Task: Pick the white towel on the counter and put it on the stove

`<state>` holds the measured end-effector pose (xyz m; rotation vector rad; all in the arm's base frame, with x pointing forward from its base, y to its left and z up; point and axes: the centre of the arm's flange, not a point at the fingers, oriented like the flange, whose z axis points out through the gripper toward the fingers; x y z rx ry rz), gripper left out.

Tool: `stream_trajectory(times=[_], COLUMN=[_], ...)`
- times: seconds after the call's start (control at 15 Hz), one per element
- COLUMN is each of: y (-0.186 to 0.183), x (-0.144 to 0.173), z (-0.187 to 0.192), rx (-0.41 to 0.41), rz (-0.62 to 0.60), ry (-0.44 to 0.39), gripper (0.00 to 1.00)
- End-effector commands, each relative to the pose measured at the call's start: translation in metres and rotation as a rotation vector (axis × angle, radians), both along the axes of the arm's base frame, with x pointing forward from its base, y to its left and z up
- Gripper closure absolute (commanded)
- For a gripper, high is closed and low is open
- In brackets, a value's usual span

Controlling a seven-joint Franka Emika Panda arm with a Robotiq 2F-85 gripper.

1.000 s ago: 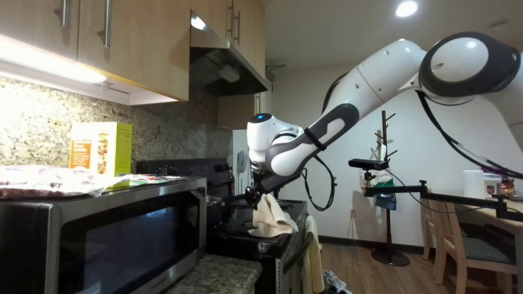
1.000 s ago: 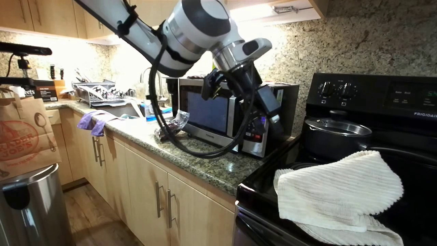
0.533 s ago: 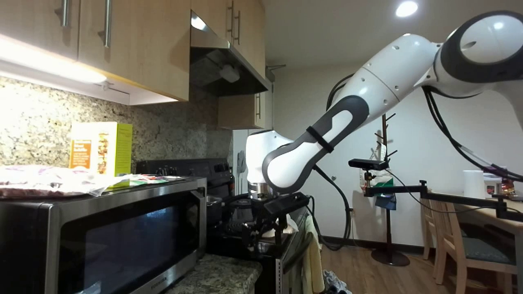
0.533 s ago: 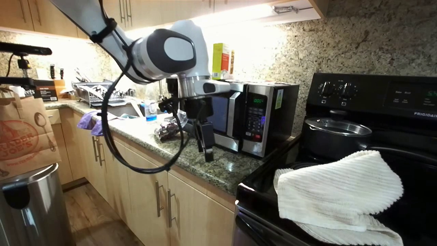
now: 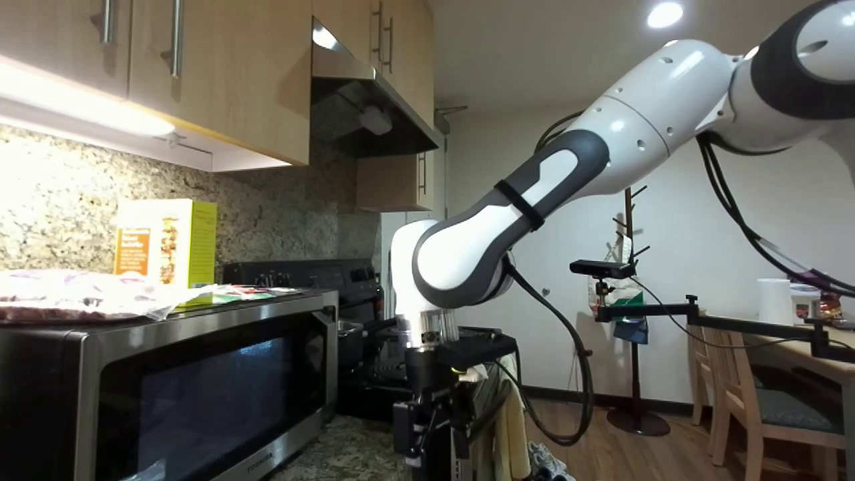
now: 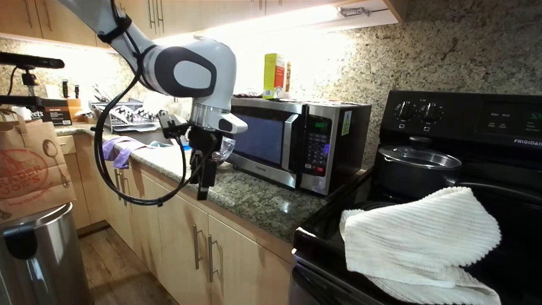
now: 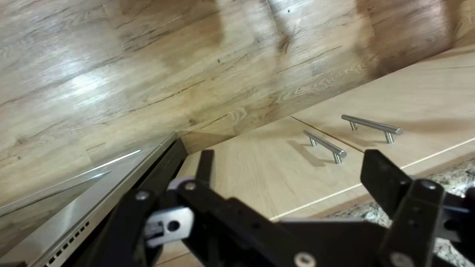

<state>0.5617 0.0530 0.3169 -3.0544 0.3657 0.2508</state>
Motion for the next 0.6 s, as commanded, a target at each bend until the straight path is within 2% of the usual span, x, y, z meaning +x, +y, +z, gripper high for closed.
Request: stream_trajectory(times=[0.0, 0.13, 0.2, 0.33, 0.53], y=[0.000, -0.003, -0.003, 0.001, 0.011], x=[0.000, 0.000, 0.000, 0.001, 0.003], z=[0.000, -0.001, -0.002, 0.001, -0.001], rx=[0.000, -0.005, -0.025, -0.033, 0.041], rz=[-0.001, 0.009, 0.028, 0.132, 0.272], ry=[-0.001, -0.011, -0.054, -0.110, -0.157], gripper=[0.00, 0.00, 0.00, 0.00, 0.00])
